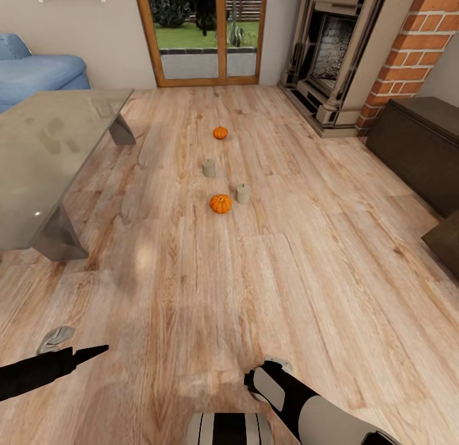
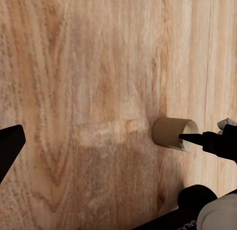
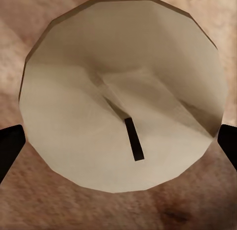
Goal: Place each of the two pumpkins and all three candles from the living room inside a cabinet in the living room (use any cabinet), then make sure every cabinet is closed, and position the cauldron so it is next to a table in the living room.
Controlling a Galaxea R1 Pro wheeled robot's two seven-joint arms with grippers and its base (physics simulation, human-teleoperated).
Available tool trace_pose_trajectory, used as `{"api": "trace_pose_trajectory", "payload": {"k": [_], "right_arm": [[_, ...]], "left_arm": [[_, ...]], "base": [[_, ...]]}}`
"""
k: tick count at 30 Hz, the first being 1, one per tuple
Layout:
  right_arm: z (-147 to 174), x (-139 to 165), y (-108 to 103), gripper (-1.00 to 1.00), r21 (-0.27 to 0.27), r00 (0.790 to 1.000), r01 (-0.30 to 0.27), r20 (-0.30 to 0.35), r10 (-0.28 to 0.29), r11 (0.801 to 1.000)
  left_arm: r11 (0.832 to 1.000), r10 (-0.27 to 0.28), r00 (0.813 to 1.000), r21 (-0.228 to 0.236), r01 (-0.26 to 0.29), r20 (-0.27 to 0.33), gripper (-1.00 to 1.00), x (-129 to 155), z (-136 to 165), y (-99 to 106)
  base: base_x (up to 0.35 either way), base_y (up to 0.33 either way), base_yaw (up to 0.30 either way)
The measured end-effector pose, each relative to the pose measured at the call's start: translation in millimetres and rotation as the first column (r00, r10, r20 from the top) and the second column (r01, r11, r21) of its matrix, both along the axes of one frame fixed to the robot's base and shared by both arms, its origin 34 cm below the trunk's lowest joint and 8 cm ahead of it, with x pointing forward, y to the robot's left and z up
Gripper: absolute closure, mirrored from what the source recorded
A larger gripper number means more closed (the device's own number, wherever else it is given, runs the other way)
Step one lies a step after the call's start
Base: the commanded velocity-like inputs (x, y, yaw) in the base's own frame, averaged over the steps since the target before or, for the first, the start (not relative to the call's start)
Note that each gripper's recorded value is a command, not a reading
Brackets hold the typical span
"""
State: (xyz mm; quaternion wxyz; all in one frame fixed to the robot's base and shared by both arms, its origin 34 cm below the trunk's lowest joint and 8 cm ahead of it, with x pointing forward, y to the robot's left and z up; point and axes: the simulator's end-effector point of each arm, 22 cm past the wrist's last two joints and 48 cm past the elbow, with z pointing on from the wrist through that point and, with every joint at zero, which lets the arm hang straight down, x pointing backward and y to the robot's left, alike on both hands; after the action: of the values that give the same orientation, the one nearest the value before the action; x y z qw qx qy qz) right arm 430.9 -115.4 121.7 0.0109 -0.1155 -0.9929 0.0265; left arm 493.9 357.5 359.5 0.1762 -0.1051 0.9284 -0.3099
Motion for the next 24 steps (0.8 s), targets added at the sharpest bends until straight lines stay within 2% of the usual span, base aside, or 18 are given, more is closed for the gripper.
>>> {"api": "trace_pose_trajectory", "payload": {"k": [9, 15, 24], "right_arm": [[6, 6, 0, 1.00, 0.000, 1.000, -0.001, 0.017, 0.001, 1.000], [16, 21, -1, 1.00, -0.007, 0.998, 0.010, 0.068, -0.010, 1.000], [31, 35, -1, 1.00, -0.005, 0.994, 0.015, 0.108, -0.014, 1.000]], "left_arm": [[1.000, -0.002, 1.000, -0.001, 0.002, 0.016, -1.00, 2, 7, -1], [1.000, -0.005, 0.999, 0.002, 0.005, 0.038, -1.00, 5, 17, -1], [1.000, -0.005, 0.998, 0.015, 0.004, 0.067, -1.00, 8, 30, 1]], "base": [[0.000, 0.000, 0.000], [0.000, 0.000, 0.000], [0.000, 0.000, 0.000]]}}
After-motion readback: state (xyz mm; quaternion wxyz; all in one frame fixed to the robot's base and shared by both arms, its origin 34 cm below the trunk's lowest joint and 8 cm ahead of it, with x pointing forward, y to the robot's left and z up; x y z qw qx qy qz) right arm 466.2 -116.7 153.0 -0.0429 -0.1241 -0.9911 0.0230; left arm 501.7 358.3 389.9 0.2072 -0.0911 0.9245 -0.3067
